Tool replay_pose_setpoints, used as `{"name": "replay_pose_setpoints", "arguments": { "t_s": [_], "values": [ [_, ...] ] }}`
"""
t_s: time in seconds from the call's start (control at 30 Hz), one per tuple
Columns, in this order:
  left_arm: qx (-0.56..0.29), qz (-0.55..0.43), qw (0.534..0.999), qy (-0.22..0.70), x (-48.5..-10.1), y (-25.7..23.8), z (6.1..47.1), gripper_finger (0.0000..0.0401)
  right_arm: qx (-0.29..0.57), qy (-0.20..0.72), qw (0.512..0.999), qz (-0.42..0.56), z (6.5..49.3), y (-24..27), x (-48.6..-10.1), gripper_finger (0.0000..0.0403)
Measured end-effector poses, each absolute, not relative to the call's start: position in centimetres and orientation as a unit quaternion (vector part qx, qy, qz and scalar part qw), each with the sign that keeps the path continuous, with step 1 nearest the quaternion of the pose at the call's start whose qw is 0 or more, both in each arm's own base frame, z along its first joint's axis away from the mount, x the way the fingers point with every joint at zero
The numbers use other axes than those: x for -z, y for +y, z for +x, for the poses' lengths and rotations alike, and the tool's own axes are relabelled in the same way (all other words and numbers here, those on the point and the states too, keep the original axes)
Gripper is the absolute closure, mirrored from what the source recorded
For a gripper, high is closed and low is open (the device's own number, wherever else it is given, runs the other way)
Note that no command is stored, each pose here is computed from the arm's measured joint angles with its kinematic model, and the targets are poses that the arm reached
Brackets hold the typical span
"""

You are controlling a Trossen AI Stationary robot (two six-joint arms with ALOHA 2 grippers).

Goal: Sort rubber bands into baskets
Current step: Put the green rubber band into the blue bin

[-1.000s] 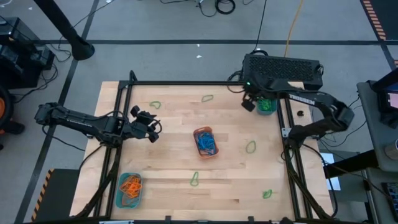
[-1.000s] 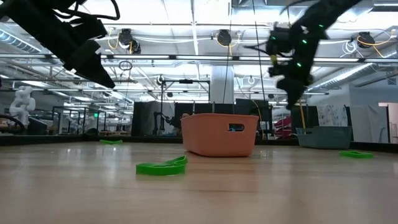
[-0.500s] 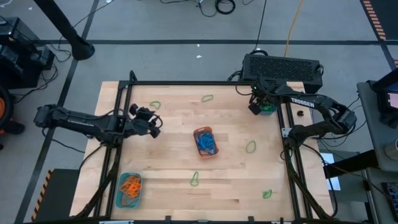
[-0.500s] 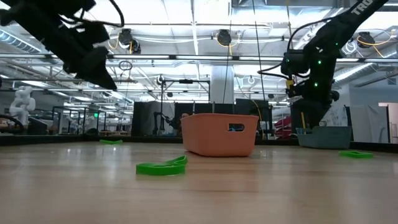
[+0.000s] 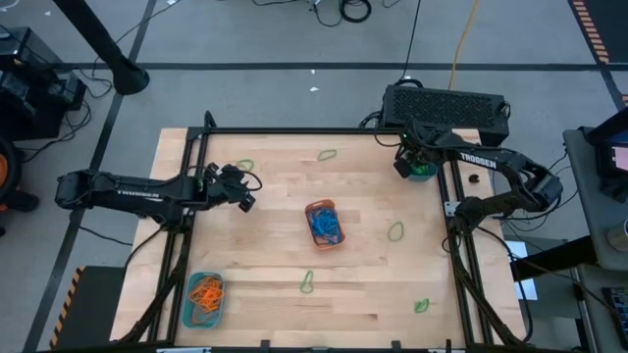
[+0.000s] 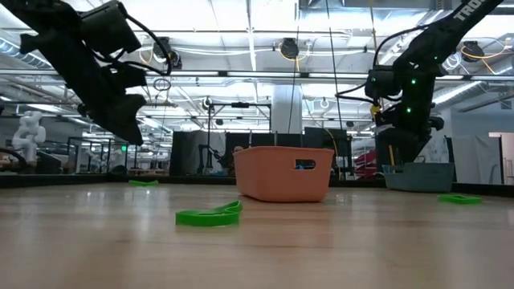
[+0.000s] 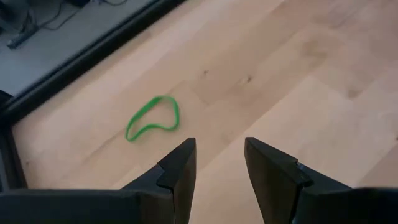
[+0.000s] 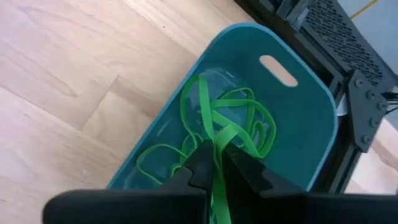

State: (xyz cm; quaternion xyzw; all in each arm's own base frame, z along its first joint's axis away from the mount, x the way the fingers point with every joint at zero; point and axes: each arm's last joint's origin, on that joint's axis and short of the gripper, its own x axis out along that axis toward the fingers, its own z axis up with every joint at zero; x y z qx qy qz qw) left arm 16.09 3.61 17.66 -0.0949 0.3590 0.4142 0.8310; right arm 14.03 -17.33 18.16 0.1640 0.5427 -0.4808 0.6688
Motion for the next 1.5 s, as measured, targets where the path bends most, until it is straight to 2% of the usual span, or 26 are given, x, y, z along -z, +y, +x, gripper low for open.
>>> {"name": "replay_pose_setpoints", "arguments": {
  "t_s": [0.17, 0.43, 0.6, 0.83, 0.97, 1.2, 1.5],
  "values": [
    [-0.406, -0.104, 0.831, 0.366, -17.4, 3.7, 16.3, 0.0255, 0.485, 0.545, 0.666, 0.159, 14.0, -17.3, -18.2, 0.0364],
    [-0.395, -0.113, 0.836, 0.363, -17.3, 3.7, 16.7, 0.0255, 0.484, 0.545, 0.666, 0.158, 14.0, -17.4, -18.2, 0.0282],
    [-0.395, -0.113, 0.836, 0.363, -17.3, 3.7, 16.7, 0.0255, 0.483, 0.546, 0.666, 0.158, 14.0, -17.3, -18.2, 0.0251],
    [-0.409, -0.133, 0.834, 0.346, -17.4, 4.1, 16.8, 0.0255, 0.479, 0.542, 0.672, 0.159, 14.0, -17.1, -18.4, 0.0251],
    [-0.441, -0.145, 0.817, 0.341, -17.1, 6.1, 16.9, 0.0255, 0.446, 0.528, 0.703, 0.166, 14.3, -16.7, -18.9, 0.0254],
    [-0.462, -0.238, 0.775, 0.361, -14.8, 11.8, 16.3, 0.0255, 0.386, 0.477, 0.768, 0.184, 15.1, -15.6, -20.4, 0.0255],
    [-0.447, -0.237, 0.781, 0.366, -12.1, 14.1, 17.6, 0.0255, 0.372, 0.459, 0.79, 0.163, 15.5, -14.6, -21.4, 0.0255]
  ]
}}
